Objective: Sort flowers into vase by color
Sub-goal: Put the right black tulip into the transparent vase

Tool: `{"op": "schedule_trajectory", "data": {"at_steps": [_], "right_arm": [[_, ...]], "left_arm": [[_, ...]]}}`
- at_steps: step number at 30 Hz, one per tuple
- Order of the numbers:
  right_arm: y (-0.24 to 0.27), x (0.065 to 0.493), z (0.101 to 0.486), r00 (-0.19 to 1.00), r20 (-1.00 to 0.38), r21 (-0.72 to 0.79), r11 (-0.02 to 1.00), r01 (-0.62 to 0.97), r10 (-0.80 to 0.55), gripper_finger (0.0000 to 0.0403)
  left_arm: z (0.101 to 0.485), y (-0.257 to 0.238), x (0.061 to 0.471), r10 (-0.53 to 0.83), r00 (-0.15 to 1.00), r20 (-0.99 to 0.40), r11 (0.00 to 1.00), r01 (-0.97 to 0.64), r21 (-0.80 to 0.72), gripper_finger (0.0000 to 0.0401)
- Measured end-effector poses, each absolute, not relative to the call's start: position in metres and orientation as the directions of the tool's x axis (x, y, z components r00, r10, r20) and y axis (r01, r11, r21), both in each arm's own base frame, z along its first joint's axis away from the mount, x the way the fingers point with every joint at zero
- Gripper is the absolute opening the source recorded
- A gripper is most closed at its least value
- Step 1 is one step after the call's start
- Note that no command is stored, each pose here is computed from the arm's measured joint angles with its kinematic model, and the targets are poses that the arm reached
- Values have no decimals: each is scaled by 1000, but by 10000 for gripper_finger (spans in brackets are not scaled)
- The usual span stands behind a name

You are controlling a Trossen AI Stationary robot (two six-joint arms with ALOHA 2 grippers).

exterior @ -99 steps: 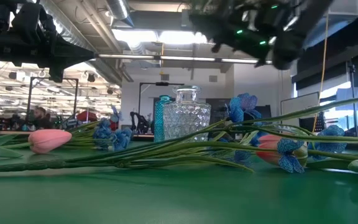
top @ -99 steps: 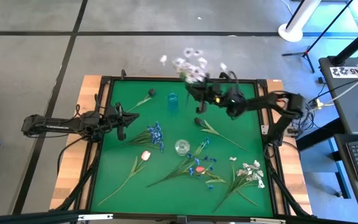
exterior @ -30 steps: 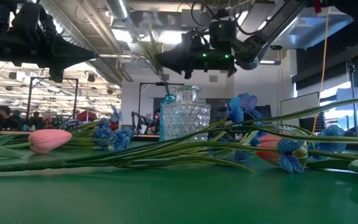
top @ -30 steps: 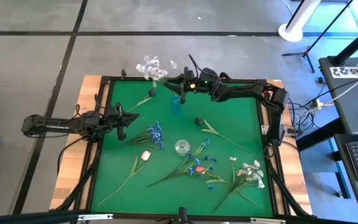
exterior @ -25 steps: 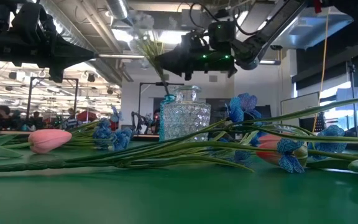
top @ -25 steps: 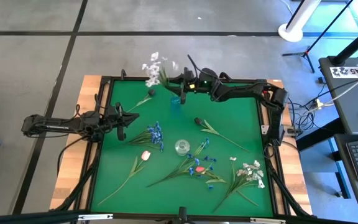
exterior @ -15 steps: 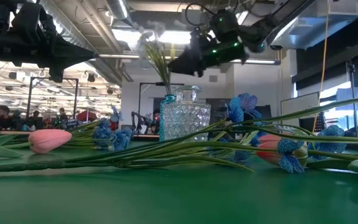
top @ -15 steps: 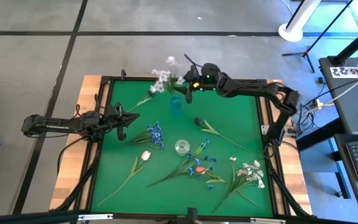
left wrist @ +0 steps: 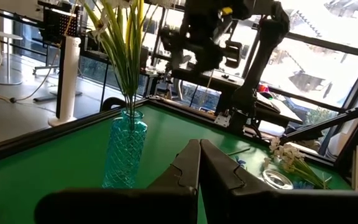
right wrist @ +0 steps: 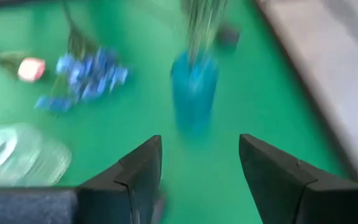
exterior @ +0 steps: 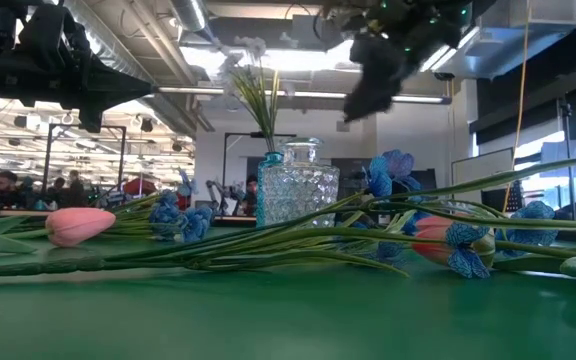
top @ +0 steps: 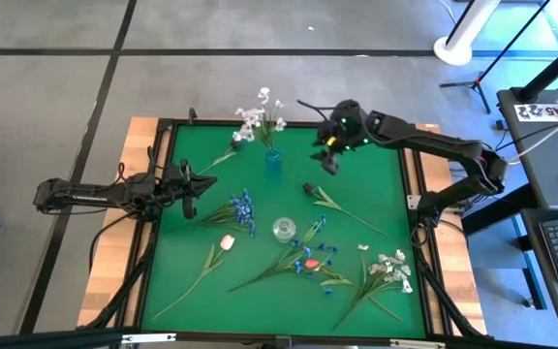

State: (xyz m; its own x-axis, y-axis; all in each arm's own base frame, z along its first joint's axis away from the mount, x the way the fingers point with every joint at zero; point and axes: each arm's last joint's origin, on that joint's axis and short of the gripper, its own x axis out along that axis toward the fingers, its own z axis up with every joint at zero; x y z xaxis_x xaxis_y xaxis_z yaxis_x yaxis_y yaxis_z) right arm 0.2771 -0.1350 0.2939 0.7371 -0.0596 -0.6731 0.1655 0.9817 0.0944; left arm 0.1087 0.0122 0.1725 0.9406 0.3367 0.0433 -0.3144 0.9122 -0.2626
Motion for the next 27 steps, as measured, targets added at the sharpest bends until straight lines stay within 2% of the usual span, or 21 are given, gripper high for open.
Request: {"op": "schedule_trajectory", "data": {"at_steps": [3,5,8,11,14,19,22,27], "right_arm": [[-121,268,281,617,-786,192,962,196,32,214],[-108,267,269,549,-834,205,956,211,58,214],[-87,264,250,419,-908,109,967,230,2,214],[-66,258,237,268,-956,-49,965,256,-120,214],[-44,253,229,180,-968,-124,958,260,-174,214],[-9,250,223,204,-960,-152,969,195,-192,214],[3,244,219,262,-941,-176,970,170,-217,214],[5,220,208,324,-938,-52,976,214,-121,214]], "left_arm": [[172,12,109,337,941,43,912,-315,-263,0],[172,12,109,336,941,43,912,-314,-263,0],[172,12,109,336,941,43,912,-314,-262,0],[172,12,109,336,941,43,912,-314,-262,0],[173,12,109,336,941,43,912,-314,-263,0],[172,12,109,337,941,43,912,-315,-262,0],[172,12,109,336,941,43,912,-314,-263,0],[172,12,109,337,941,43,912,-315,-263,0]]}}
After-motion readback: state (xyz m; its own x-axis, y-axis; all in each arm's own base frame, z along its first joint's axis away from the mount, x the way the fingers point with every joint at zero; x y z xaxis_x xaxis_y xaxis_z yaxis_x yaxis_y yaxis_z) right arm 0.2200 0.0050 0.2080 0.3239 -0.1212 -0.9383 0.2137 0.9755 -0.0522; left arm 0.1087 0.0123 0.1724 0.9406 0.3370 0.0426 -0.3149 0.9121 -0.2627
